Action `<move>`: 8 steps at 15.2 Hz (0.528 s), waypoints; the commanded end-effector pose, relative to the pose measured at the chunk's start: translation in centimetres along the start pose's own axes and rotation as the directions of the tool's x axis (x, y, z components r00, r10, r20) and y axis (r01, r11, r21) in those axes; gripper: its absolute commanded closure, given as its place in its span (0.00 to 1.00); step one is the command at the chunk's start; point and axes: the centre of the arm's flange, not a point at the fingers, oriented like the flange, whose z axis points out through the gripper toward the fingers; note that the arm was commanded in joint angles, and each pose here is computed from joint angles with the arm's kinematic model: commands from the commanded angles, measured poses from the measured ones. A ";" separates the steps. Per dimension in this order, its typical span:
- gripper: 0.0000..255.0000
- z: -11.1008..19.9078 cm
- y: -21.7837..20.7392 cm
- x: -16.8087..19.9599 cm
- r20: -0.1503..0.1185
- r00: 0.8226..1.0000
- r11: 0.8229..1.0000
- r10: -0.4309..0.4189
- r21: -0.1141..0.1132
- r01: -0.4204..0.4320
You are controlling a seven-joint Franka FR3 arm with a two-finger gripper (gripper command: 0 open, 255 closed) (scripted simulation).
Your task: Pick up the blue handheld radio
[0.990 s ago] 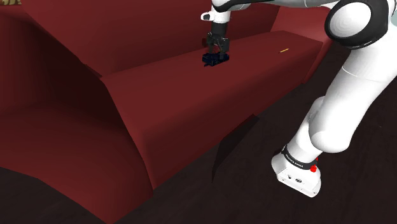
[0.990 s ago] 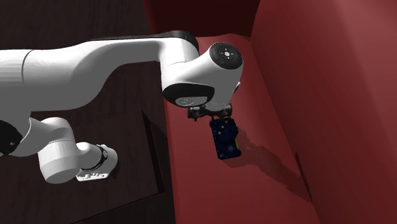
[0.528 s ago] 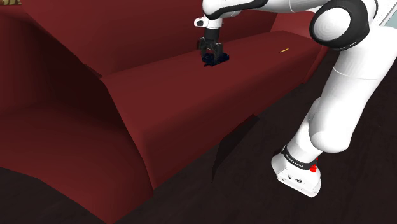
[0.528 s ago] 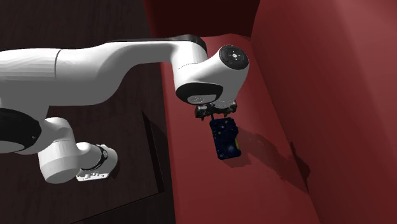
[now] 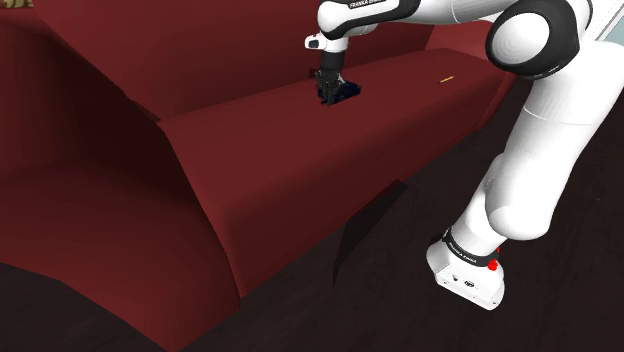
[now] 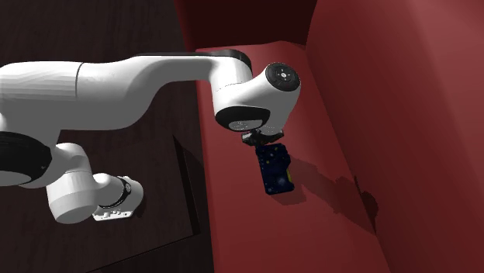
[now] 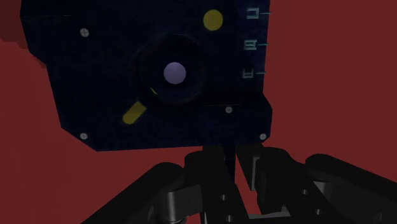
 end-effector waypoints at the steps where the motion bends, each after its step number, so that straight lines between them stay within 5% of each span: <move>1: 1.00 0.0 0.0 0.0 0.000 1.000 1.000 0.000 0.000 0.000; 8: 1.00 -1.1 -0.1 0.0 0.000 1.000 1.000 0.000 0.000 0.000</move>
